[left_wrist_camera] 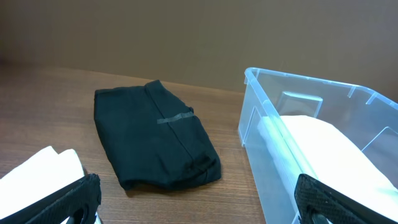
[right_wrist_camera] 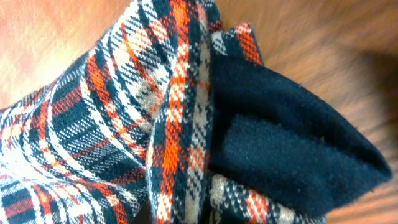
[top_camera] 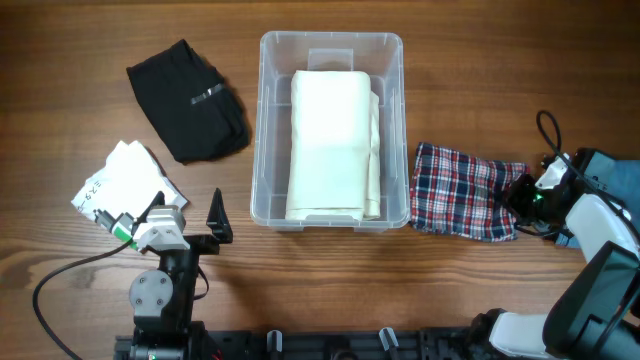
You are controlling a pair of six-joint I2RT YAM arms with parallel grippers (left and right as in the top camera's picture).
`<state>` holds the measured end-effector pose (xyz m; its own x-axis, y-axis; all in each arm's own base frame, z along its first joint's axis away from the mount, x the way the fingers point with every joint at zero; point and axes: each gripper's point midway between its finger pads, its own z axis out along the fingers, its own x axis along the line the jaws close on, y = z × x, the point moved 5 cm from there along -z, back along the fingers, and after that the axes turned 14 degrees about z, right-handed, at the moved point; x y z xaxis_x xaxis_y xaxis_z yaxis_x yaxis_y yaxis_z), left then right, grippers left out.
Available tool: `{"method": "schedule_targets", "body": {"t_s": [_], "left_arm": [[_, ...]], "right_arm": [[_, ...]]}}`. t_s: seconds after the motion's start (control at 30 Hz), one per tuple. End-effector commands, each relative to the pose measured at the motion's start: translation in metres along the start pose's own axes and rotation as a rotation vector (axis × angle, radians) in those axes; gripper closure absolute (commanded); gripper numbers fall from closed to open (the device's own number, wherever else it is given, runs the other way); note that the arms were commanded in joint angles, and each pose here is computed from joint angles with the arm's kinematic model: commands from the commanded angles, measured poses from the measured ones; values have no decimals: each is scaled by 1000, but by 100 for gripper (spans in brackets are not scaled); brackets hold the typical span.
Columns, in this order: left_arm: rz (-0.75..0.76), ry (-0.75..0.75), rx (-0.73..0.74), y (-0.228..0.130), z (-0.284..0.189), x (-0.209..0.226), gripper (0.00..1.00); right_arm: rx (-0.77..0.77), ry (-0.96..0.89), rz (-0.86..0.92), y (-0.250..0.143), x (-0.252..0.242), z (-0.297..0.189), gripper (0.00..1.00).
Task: Pack container
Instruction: 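Grasp the plaid shirt's right edge with the right gripper and lift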
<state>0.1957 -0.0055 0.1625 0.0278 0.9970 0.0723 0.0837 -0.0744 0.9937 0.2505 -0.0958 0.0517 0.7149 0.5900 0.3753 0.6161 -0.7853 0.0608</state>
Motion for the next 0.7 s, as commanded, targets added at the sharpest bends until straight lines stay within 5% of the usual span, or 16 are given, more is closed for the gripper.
{"method": "schedule_targets", "body": {"t_s": [0.0,0.3,0.67], "left_arm": [[22,-2,-3,-1,0,0,0],[22,-2,-3,-1,0,0,0],[22,-2,-3,-1,0,0,0]], "right_arm": [[135,54,14,-21,9,-1,95],[-104,177,-119,6,61,-102,96],[-394,345,-181,-18,87,-193,96]]}}
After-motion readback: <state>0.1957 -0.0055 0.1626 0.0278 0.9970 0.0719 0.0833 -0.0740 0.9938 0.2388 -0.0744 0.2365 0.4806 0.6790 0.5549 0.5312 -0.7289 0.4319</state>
